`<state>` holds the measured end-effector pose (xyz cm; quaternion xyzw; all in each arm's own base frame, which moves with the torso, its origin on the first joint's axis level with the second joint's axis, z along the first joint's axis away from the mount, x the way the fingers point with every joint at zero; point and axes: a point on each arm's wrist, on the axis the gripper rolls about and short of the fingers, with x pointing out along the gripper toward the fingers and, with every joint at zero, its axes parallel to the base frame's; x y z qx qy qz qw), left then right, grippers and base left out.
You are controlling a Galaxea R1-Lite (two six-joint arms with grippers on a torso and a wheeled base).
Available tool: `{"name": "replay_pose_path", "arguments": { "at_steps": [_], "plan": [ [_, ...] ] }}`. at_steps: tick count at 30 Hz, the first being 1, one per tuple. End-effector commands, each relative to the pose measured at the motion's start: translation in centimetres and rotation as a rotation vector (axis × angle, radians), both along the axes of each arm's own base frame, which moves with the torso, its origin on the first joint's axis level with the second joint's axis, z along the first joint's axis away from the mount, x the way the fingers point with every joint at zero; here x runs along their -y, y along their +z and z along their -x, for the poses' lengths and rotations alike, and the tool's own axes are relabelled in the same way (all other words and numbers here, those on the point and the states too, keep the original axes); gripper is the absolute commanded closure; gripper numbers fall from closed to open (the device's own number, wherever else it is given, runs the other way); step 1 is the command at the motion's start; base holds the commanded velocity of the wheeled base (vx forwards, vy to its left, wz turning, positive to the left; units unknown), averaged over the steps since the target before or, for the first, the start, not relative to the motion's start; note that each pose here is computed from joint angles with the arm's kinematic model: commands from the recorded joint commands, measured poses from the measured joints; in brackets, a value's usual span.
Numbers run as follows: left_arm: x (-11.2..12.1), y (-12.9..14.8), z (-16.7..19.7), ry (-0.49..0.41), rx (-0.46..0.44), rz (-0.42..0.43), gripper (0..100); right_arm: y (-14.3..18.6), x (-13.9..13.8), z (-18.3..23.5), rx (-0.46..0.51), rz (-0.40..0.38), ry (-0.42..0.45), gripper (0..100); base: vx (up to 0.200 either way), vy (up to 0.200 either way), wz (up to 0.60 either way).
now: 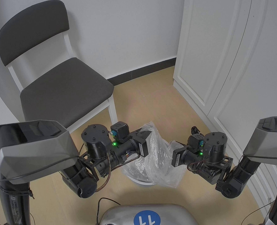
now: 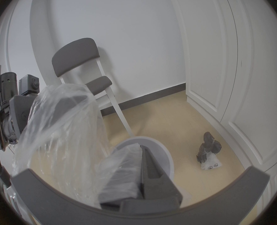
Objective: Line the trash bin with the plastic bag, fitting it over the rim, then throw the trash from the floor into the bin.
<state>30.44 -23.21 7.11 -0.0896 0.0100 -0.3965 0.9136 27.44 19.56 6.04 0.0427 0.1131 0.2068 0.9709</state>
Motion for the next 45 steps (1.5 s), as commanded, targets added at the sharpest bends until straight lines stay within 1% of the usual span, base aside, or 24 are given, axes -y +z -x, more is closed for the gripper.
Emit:
{"name": "replay_pose_path", "arguments": {
  "at_steps": [1,2,4,8,10,14,18,23,27,31,33,34,35,39,42,43,44,45],
  "plan": [
    [0.8,-2.5,-1.1,0.002,-0.04,-0.012,100,-1.2,0.6,-0.6,-0.031,0.021,-0.014,100,0.0,0.0,0.0],
    [1.4,-2.4,-1.8,-0.004,-0.039,0.026,100,-1.3,0.7,-0.7,-0.033,0.018,-0.002,100,0.0,0.0,0.0],
    [1.8,-2.2,-2.2,-0.007,-0.032,0.045,100,-0.9,0.8,-0.7,-0.021,0.011,-0.002,100,0.0,0.0,0.0],
    [2.2,-1.9,-2.7,-0.017,-0.01,0.058,100,0.4,0.9,-0.4,0.011,-0.006,0.001,100,0.0,0.0,0.0],
    [2.8,-1.5,-2.9,-0.026,0.005,0.069,100,1.1,0.9,-0.3,0.034,-0.01,0.003,100,0.0,0.0,0.0],
    [3.2,-1.5,-3.1,-0.03,-0.009,0.059,100,0.9,0.9,-0.4,0.033,-0.002,0.004,100,0.0,0.0,0.0],
    [3.4,-3.1,-4.3,-0.016,-0.026,0.051,100,-0.8,0.7,-0.7,-0.007,0.026,0.006,100,0.0,0.0,0.0],
    [2.8,-6.1,-5.3,0.009,-0.09,0.038,100,-3.1,0.1,-1.8,-0.045,0.047,0.004,100,0.0,0.0,0.0],
    [2.1,-7.9,-6.5,0.038,-0.122,0.042,100,-5.1,-0.3,-3.0,-0.068,0.053,-0.007,100,0.0,0.0,0.0],
    [1.0,-9.6,-7.7,0.073,-0.145,0.031,100,-7.1,-0.6,-3.9,-0.059,0.045,-0.014,100,0.0,0.0,0.0],
    [0.9,-9.8,-7.8,0.076,-0.148,0.03,100,-7.2,-0.6,-3.9,-0.058,0.044,-0.014,100,0.0,0.0,0.0],
    [0.0,-10.3,-8.3,0.1,-0.154,0.027,100,-8.3,-0.9,-4.3,-0.048,0.037,-0.014,100,0.0,0.0,0.0],
    [-0.3,-10.4,-8.3,0.108,-0.156,0.026,100,-8.4,-1.0,-4.5,-0.041,0.033,-0.014,100,0.0,0.0,0.0],
    [-1.4,-10.5,-8.6,0.14,-0.159,0.023,100,-8.5,-1.1,-5.0,-0.021,0.019,-0.025,100,0.0,0.0,0.0],
    [-3.4,-9.9,-7.7,0.171,-0.164,0.007,100,-7.7,-0.3,-5.5,-0.006,0.014,-0.053,100,0.0,0.0,0.0],
    [-3.9,-9.6,-7.3,0.177,-0.174,-0.002,100,-7.5,0.0,-5.5,-0.008,0.019,-0.059,100,0.0,0.0,0.0],
    [-3.9,-9.6,-7.3,0.177,-0.174,-0.002,100,-7.5,0.0,-5.5,-0.008,0.019,-0.059,100,0.0,0.0,0.0],
    [-4.9,-9.2,-6.3,0.189,-0.199,-0.03,100,-7.0,1.0,-5.6,-0.016,0.042,-0.081,100,0.0,0.0,0.0]
  ]
}}
